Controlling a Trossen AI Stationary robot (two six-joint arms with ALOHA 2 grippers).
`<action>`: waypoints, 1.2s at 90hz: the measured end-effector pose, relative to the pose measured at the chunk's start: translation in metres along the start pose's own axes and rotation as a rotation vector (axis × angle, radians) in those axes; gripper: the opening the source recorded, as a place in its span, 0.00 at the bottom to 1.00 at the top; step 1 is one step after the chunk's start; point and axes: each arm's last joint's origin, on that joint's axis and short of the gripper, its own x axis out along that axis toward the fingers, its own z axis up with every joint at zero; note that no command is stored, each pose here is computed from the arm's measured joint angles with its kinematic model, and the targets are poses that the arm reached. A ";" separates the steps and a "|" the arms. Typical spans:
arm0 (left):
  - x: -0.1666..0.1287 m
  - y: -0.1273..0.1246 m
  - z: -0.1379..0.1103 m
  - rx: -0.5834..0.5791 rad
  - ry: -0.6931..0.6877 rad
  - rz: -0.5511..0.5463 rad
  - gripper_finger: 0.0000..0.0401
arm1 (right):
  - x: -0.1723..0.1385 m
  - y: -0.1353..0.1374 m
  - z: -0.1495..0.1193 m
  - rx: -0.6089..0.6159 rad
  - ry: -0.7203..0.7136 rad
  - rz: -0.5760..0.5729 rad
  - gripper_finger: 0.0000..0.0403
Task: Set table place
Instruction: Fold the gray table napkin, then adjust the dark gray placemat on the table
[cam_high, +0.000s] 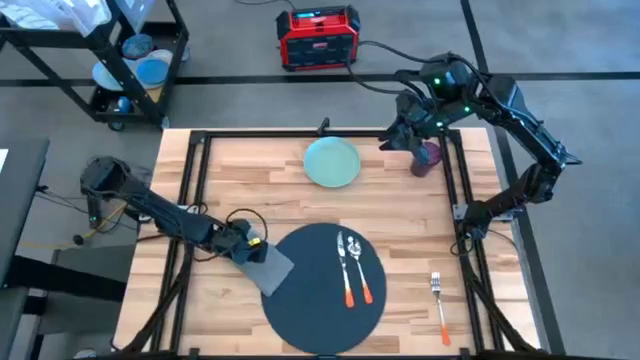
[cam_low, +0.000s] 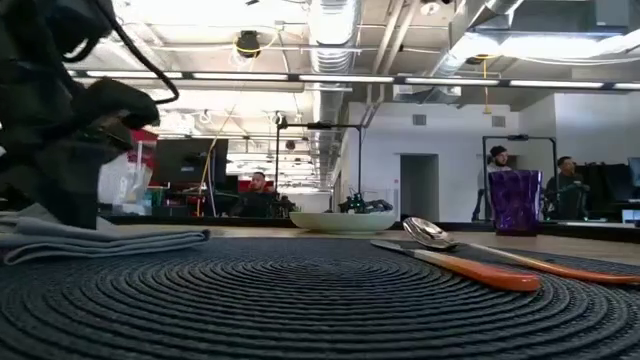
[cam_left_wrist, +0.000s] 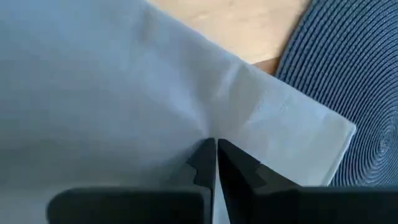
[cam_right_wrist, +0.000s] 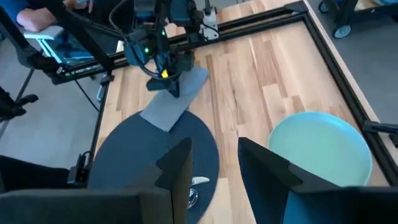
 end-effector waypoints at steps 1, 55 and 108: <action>-0.001 0.000 0.000 0.001 -0.001 0.000 0.00 | 0.001 0.000 -0.001 0.008 0.003 0.000 0.29; -0.030 0.021 -0.009 0.108 0.066 0.064 0.00 | 0.131 0.014 -0.062 0.146 0.221 0.165 0.29; -0.026 0.015 -0.013 0.116 0.071 0.019 0.00 | 0.205 0.015 -0.095 0.170 0.224 0.311 0.00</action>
